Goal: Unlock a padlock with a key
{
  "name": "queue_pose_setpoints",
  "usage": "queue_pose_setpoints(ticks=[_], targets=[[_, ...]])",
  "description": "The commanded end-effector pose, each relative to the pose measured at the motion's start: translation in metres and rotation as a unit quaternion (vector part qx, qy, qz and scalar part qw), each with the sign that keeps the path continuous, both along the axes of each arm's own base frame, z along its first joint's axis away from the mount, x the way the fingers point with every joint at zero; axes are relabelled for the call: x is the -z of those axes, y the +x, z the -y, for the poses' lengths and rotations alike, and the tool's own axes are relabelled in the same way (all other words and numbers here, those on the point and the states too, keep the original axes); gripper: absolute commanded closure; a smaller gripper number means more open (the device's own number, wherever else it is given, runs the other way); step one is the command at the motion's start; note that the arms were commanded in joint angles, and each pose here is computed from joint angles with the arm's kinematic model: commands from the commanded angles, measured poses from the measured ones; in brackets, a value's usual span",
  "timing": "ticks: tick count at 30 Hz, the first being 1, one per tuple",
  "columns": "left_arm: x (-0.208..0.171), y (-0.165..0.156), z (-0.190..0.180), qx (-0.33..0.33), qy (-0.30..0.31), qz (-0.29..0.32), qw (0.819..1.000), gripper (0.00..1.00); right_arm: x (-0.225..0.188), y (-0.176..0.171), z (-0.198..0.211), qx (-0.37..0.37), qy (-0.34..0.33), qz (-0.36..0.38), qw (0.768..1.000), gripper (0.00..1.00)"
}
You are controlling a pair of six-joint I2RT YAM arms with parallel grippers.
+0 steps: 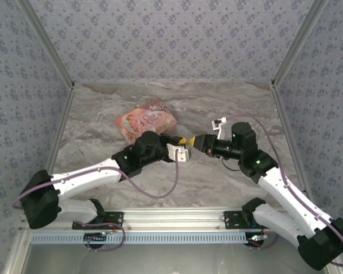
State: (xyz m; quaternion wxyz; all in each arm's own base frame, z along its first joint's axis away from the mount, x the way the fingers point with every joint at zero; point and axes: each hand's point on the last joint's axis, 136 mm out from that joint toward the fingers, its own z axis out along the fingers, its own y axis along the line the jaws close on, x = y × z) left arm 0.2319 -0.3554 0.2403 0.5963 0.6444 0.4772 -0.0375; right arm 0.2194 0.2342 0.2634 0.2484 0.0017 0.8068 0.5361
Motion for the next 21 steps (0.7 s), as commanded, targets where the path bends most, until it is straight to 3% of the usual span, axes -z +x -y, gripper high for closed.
queue_pose_setpoints(ticks=[1, 21], targets=[[-0.015, 0.001, 0.007, 0.005, -0.007, 0.015, 1.000, 1.00, 0.001, 0.004, -0.003, 0.009, 0.009, -0.005, 1.000, 0.65], [-0.015, 0.002, 0.011, 0.007, -0.004, 0.023, 1.000, 1.00, 0.014, 0.011, -0.010, 0.015, -0.002, -0.023, 1.000, 0.80]])
